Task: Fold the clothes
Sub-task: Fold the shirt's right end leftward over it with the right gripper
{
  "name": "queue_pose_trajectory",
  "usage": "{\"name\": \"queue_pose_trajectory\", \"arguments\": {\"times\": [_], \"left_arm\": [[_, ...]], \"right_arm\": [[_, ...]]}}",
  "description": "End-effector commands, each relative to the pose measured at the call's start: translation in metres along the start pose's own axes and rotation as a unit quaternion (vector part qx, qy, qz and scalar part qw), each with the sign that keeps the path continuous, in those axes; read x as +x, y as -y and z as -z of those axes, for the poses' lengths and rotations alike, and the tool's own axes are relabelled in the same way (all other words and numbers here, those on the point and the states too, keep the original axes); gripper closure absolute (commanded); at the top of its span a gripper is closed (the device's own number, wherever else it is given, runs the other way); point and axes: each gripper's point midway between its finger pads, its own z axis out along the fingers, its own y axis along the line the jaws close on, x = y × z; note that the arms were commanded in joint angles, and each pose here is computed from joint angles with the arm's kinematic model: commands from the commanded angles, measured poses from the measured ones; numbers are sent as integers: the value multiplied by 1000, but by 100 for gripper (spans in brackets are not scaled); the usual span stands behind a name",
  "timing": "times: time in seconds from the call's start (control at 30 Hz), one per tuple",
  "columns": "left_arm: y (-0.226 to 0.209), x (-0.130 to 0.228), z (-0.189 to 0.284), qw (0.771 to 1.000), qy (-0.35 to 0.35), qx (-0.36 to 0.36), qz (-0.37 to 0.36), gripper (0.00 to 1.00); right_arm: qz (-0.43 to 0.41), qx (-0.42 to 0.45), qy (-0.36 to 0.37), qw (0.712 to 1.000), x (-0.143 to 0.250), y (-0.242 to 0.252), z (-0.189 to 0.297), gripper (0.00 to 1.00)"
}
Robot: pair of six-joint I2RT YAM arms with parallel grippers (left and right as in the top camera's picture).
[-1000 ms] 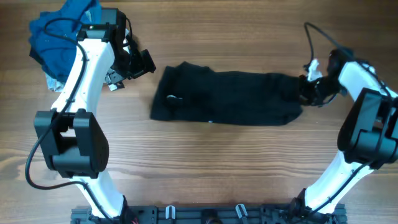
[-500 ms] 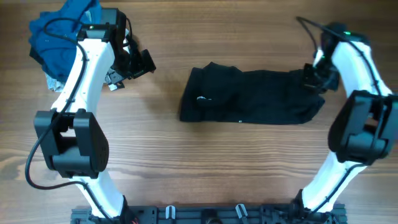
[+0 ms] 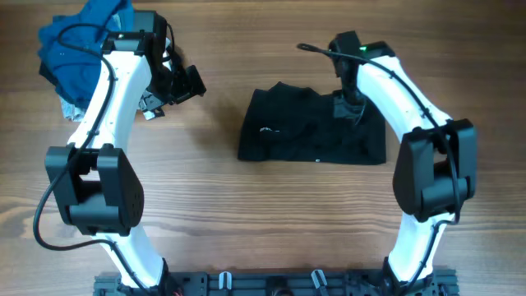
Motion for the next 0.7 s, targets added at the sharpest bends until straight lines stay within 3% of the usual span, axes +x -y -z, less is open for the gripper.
{"name": "queue_pose_trajectory", "arguments": {"times": [0.0,0.33,0.5,0.67], "left_arm": [[1,-4,4,1000,4,7,4,0],[1,-4,4,1000,5,7,4,0],[1,-4,4,1000,5,7,4,0],[1,-4,4,1000,4,7,4,0]], "right_arm": [[17,-42,-8,999,4,-31,-5,40],[-23,-71,18,997,-15,-30,14,33],[24,-251,66,965,-36,-69,56,35],[-117,-261,73,956,-56,-9,55,38]]}}
